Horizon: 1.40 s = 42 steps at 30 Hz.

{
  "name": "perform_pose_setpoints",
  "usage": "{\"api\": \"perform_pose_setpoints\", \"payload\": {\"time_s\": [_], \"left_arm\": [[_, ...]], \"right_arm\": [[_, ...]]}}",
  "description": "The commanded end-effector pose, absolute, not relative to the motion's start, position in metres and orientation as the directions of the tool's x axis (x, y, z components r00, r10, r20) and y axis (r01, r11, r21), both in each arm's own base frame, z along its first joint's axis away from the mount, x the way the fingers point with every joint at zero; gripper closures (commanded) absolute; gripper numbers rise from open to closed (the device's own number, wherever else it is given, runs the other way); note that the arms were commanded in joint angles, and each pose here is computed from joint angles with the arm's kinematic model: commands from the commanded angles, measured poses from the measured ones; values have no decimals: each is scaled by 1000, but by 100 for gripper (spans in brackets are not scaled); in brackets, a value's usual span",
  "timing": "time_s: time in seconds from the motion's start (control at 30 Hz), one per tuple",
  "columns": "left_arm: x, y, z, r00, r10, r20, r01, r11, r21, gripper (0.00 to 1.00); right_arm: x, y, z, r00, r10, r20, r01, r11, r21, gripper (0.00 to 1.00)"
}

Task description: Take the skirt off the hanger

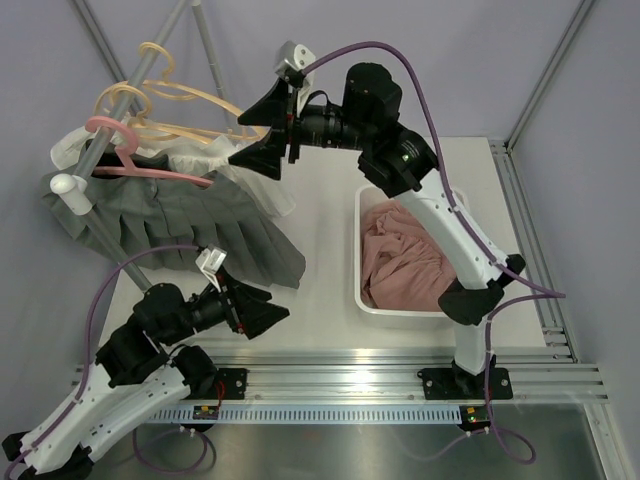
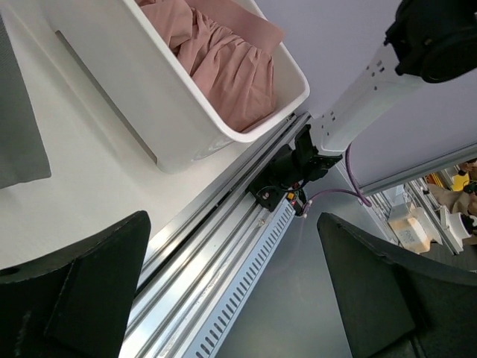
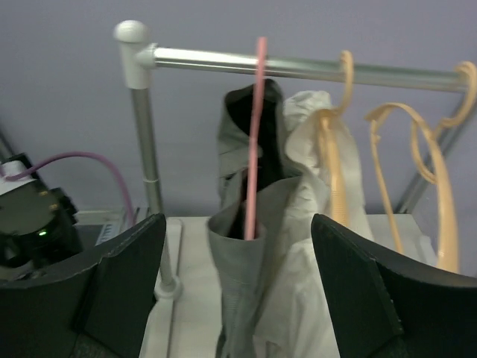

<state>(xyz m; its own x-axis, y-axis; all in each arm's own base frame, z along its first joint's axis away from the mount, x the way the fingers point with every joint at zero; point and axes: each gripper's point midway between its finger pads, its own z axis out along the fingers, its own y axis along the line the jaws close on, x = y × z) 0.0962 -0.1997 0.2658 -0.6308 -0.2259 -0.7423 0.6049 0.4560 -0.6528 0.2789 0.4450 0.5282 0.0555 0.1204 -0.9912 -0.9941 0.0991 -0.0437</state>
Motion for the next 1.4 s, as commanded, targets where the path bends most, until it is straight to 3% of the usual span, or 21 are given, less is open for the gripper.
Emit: {"api": "perform_pose_setpoints", "payload": {"time_s": [0.0,0.6,0.7,0.83,0.87,0.97,1.0,1.03,1.07,1.37], "left_arm": [[97,-196,266,-638,-265,-723,576,459,-676,1],[93,-192,266,-636,-248,-731,583,467,-665,1],[93,-191,266,-633,-246,-734,585,469,-662,1],[93,-189,263,-632,-245,-735,579,480,-659,1],[93,-188,262,-633,-244,-735,578,483,-658,1],[92,-188,263,-632,-246,-735,579,481,-659,1],[92,-188,262,-634,-243,-734,578,481,-659,1],[92,-187,263,-631,-247,-735,579,480,-659,1],[91,-186,264,-630,-248,-736,580,479,-659,1],[85,-186,273,-621,-258,-740,605,441,-663,1]], "right_arm": [[251,451,499,57,13,-998,-998,21,-56,15],[261,498,412,37,-178,-983,-999,-7,-36,15],[262,510,404,29,-176,-984,-1000,-17,-27,19],[257,522,403,26,-159,-987,-999,-32,-21,33],[258,524,404,28,-150,-988,-999,-34,-23,44],[257,526,409,24,-131,-991,-999,-35,-19,59],[255,525,413,18,-123,-992,-999,-35,-14,82],[255,524,416,16,-116,-993,-999,-34,-12,94],[253,524,421,19,-104,-994,-999,-40,-15,100],[239,502,465,2,-20,-1000,-1000,3,-2,100]]}}
